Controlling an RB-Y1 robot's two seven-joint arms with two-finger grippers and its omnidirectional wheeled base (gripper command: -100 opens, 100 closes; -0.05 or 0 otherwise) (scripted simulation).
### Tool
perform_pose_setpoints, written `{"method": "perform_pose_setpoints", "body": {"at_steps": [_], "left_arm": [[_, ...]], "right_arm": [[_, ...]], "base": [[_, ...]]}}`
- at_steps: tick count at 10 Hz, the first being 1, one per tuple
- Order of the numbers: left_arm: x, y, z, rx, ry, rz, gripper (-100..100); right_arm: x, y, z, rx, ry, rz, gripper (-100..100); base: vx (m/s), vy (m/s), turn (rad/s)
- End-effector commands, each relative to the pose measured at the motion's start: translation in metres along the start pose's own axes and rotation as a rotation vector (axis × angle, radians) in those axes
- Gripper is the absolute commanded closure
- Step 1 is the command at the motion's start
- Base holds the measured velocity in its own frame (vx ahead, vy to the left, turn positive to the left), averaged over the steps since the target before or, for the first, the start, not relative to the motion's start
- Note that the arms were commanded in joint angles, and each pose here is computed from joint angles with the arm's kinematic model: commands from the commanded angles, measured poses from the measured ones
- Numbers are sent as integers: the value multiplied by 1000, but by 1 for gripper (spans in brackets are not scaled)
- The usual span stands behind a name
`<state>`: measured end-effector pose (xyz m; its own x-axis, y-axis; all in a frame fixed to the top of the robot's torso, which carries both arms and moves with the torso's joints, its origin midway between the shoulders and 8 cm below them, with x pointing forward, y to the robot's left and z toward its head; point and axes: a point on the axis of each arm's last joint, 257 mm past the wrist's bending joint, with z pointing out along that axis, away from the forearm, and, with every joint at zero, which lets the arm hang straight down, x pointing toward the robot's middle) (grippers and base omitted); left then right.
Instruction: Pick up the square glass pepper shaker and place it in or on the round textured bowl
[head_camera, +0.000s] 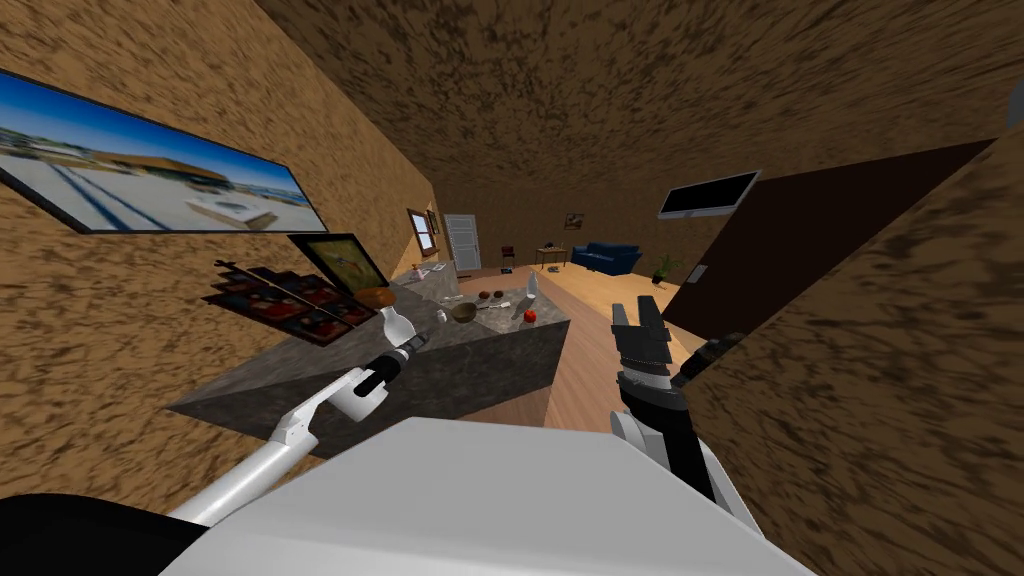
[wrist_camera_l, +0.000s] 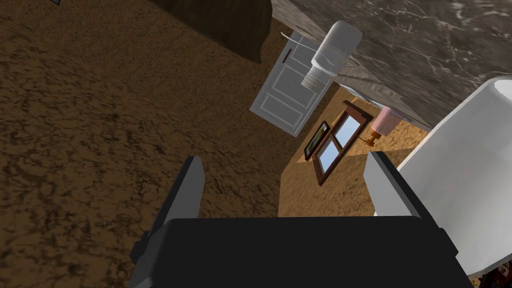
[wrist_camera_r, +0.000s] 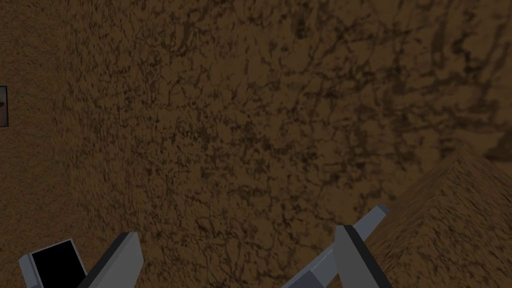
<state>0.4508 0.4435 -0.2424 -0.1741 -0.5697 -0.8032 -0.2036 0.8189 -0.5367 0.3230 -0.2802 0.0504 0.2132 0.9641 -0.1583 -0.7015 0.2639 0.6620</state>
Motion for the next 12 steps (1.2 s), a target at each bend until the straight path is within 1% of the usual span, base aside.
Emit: {"method": "perform_pose_setpoints", "body": {"at_steps": [1,5,6,9,12], "left_arm": [[0,10,3,-34,5,10,-100],[-2,66,7,-198,30,61,-100],[-2,66,7,-198,30,61,-100],[-6,101,6,-302,41,95,-100],[-12,126,4,-381,45,123,-100]], "right_arm": [[0,0,0,0,0,0,0],[0,0,0,0,0,0,0],[0,0,0,0,0,0,0],[0,0,0,0,0,0,0],[0,0,0,0,0,0,0]], "base": [[87,29,-47],[113,41,-158],[100,44,-60],[95,46,-140],[101,46,-132]]}}
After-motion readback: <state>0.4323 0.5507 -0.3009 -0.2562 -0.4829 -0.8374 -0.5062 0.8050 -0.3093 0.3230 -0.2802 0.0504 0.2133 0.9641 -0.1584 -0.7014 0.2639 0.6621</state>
